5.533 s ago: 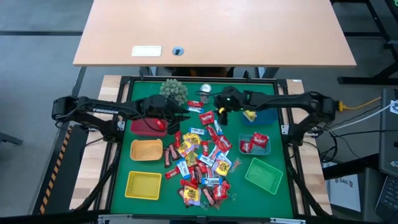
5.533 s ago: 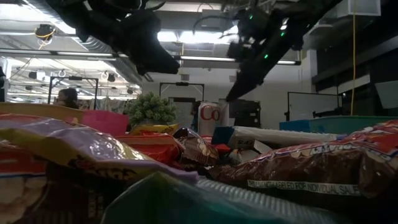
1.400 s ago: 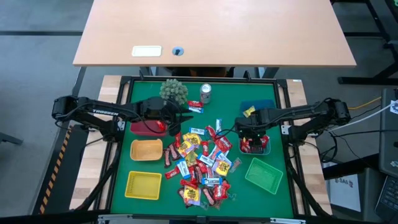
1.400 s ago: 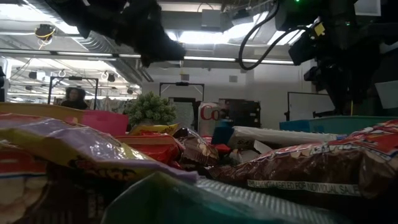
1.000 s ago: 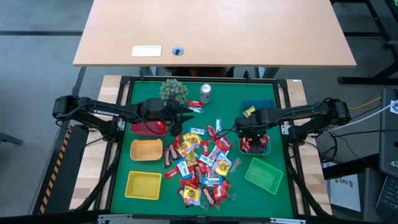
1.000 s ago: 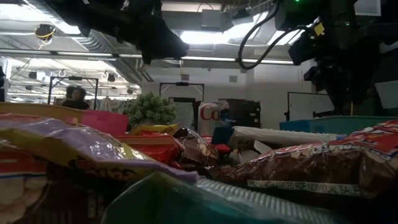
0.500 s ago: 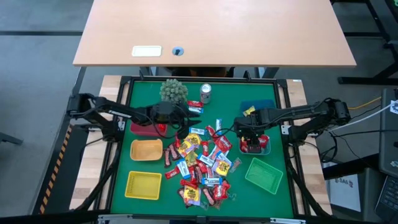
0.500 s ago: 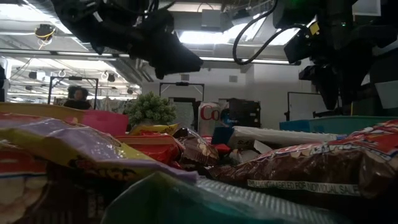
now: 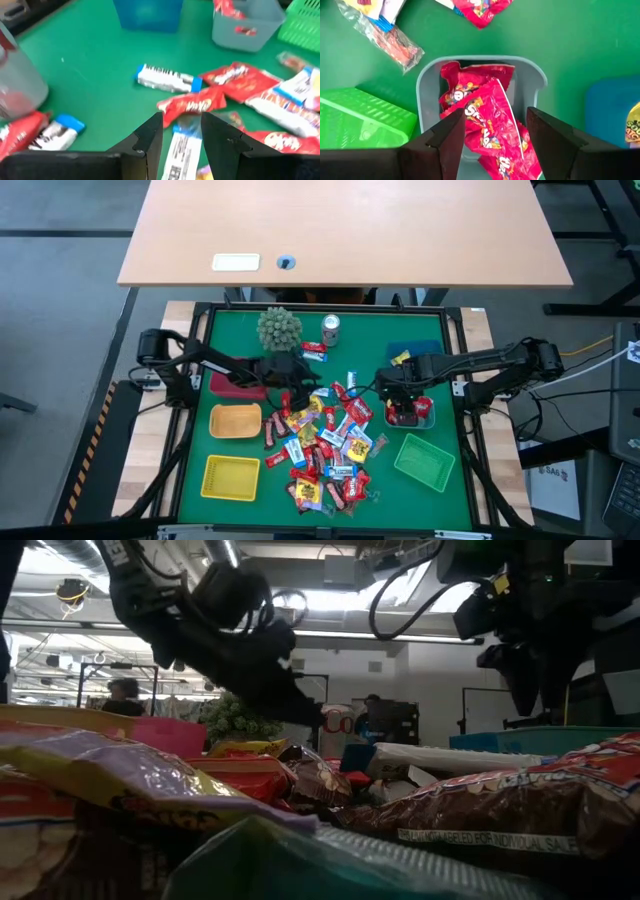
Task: Sort candy
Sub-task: Put the white chocolate bar into the orange bin
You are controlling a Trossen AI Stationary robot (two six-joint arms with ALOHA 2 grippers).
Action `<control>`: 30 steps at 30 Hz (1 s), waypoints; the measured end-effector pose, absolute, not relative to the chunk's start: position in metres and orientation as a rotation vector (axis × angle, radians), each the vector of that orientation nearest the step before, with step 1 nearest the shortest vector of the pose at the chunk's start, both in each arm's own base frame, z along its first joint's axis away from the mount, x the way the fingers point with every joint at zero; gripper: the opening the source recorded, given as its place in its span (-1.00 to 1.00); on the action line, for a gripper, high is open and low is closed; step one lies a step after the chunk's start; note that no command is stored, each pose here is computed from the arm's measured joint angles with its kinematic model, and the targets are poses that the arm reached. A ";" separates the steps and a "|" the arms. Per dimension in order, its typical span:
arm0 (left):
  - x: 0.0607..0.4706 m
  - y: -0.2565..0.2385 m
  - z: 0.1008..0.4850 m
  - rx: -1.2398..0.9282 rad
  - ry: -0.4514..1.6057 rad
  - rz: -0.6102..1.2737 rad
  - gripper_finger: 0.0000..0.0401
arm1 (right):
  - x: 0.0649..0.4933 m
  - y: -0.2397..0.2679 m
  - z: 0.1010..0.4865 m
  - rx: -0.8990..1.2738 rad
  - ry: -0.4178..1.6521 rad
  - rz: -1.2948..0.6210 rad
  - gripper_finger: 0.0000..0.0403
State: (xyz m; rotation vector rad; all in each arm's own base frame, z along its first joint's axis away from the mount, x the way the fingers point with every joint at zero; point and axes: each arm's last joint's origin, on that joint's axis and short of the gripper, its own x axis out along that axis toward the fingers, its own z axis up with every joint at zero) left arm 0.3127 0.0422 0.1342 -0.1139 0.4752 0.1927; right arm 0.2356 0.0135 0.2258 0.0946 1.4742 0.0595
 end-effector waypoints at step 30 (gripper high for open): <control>0.320 0.045 0.126 -0.163 0.517 0.203 0.15 | 0.238 0.014 0.226 0.097 1.453 0.063 0.05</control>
